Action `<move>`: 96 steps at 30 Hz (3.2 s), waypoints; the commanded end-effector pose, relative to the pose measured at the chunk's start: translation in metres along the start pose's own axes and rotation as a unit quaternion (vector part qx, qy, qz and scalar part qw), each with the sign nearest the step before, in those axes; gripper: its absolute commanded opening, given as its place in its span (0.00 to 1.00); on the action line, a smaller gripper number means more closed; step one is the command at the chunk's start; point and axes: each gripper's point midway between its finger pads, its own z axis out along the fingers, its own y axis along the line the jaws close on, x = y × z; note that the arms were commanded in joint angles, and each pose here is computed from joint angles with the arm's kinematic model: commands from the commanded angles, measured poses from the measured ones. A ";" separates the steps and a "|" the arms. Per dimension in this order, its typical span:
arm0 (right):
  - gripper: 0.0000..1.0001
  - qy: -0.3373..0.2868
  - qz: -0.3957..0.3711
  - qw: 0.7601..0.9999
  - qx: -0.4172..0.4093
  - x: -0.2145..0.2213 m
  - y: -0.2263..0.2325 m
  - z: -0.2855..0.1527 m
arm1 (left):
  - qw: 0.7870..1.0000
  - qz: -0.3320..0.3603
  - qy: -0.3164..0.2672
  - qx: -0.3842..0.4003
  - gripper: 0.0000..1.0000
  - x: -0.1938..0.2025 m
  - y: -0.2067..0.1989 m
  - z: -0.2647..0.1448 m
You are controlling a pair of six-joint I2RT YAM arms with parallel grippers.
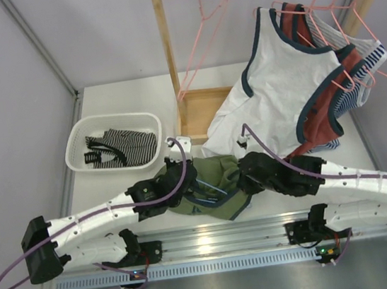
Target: Place the tank top on the hanger
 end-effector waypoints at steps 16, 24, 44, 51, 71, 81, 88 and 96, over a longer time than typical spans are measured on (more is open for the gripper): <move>0.00 -0.035 -0.014 0.999 -0.039 -0.041 0.037 0.001 | 0.998 -0.039 -0.057 -0.011 0.00 -0.047 -0.022 -0.013; 0.02 -0.062 -0.020 0.995 -0.081 -0.053 0.051 -0.005 | 0.998 -0.030 -0.060 -0.013 0.00 -0.057 -0.019 -0.022; 0.46 -0.164 -0.081 0.962 -0.203 -0.088 0.073 -0.065 | 0.997 -0.023 -0.076 -0.017 0.00 -0.087 -0.019 -0.036; 0.42 -0.188 -0.206 0.929 -0.245 -0.101 0.102 -0.056 | 0.997 -0.009 -0.070 -0.013 0.00 -0.094 -0.021 -0.044; 0.41 -0.160 -0.236 0.897 -0.338 -0.105 0.126 -0.029 | 0.997 0.006 -0.073 0.005 0.00 -0.120 -0.023 -0.063; 0.37 -0.141 -0.233 0.898 -0.347 -0.092 0.127 -0.015 | 0.997 0.004 -0.079 0.013 0.00 -0.129 -0.027 -0.067; 0.28 -0.128 -0.242 0.899 -0.343 -0.089 0.128 -0.007 | 0.997 0.007 -0.080 0.014 0.00 -0.131 -0.028 -0.067; 0.23 -0.128 -0.242 0.900 -0.338 -0.089 0.127 -0.001 | 0.997 0.006 -0.080 0.012 0.00 -0.131 -0.028 -0.066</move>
